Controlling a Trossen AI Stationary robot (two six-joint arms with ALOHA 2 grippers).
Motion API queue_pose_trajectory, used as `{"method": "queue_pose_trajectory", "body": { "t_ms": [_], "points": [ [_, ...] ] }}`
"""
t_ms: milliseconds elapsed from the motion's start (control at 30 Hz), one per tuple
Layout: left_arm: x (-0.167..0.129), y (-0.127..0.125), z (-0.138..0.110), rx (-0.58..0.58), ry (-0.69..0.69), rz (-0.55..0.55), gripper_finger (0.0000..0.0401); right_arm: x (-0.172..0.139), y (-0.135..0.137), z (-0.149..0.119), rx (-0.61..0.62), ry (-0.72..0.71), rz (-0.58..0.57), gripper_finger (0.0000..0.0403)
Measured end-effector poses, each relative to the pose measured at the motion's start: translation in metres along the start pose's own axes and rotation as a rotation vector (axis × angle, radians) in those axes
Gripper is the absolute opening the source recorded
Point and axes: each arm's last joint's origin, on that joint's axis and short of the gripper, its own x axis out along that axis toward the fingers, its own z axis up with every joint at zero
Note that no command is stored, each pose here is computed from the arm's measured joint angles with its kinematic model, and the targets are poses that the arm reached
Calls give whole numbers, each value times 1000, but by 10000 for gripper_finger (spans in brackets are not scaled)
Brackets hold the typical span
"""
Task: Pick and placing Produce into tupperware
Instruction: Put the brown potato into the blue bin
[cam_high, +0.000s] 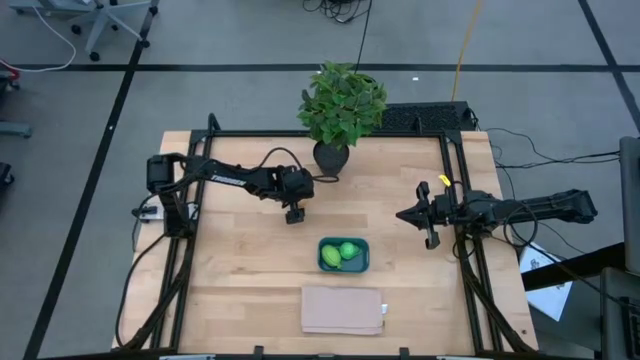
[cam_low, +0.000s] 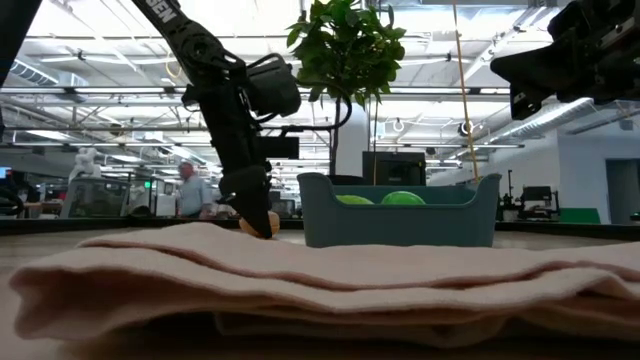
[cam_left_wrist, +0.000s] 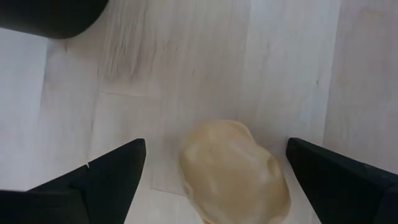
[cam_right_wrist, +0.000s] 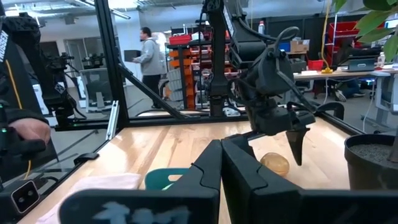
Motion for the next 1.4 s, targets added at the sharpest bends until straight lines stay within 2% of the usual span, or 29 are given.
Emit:
{"method": "queue_pose_trajectory", "body": {
  "t_ms": [633, 1200, 1400],
  "points": [
    [1, 1, -2, -15, 13, -35, 394, 0, 0, 0, -2, -1, -1, 0],
    [0, 0, -3, -1, 13, -57, 236, 0, 0, 0, 0, -1, -1, 0],
    [-9, 3, -3, 7, 4, -17, 210, 0, 0, 0, 0, -1, -1, 0]
  ]
}}
